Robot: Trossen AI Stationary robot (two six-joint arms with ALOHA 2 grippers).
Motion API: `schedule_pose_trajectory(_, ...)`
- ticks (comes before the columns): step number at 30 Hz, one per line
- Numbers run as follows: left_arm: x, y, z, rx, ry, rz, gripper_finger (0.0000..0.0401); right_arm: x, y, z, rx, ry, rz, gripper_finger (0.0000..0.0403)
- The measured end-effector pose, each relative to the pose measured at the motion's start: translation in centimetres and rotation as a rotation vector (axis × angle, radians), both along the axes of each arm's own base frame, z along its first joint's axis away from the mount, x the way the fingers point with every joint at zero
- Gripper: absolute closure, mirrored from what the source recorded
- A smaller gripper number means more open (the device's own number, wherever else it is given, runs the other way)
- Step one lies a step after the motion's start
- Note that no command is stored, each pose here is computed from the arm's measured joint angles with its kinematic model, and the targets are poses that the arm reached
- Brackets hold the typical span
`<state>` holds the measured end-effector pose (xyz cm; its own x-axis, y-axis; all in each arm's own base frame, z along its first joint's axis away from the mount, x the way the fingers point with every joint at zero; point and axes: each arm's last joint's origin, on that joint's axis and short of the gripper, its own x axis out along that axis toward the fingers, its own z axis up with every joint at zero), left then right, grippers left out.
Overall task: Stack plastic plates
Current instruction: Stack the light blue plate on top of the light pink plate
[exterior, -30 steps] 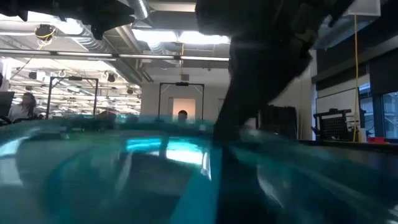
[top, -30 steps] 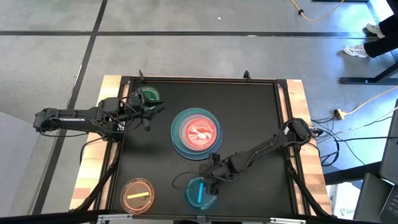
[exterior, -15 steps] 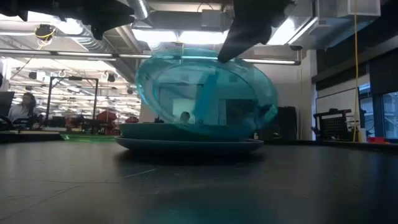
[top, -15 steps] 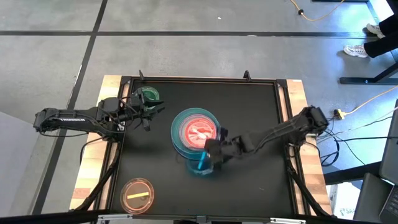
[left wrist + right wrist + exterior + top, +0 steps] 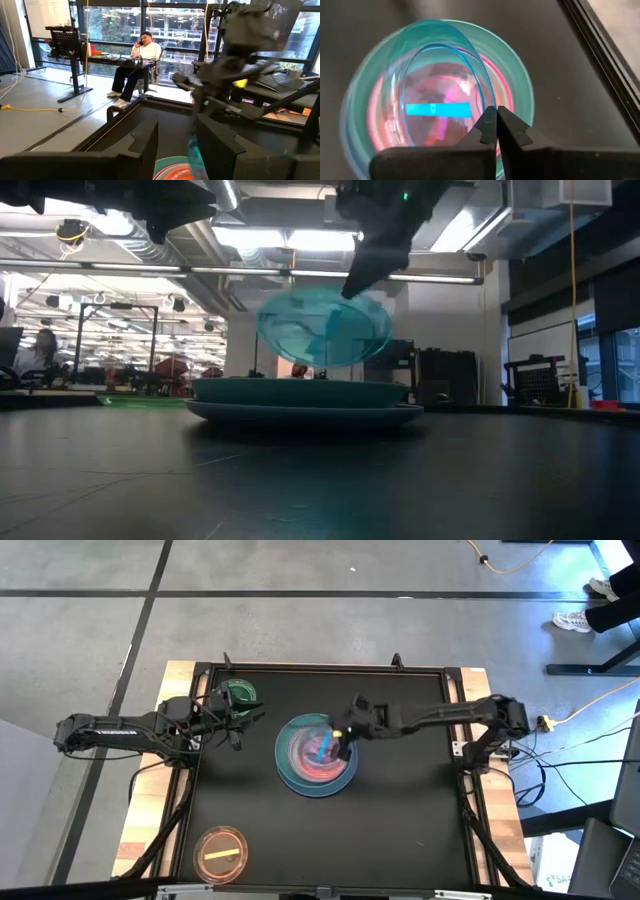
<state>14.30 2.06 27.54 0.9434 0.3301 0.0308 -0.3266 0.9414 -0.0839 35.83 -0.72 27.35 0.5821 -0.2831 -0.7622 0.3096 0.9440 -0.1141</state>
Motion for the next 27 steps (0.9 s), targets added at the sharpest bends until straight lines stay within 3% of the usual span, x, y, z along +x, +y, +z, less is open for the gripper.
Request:
schedule_pose_trajectory(6, 0.0, 0.0, 0.0, 0.000, -0.001, 0.000, 0.0277, -0.4, -2.7, -2.8, 0.097, -0.017, -0.015, 0.0402)
schedule_pose_trajectory(17, 0.0, 0.0, 0.0, 0.001, -0.001, 0.000, 0.0277, -0.7, -2.5, -6.0, 0.124, -0.110, -0.007, 0.0398)
schedule_pose_trajectory(27, 0.8, 0.1, -0.6, 0.004, 0.050, 0.001, 0.0277, -1.0, -2.3, -6.2, 0.151, -0.124, 0.022, 0.0283)
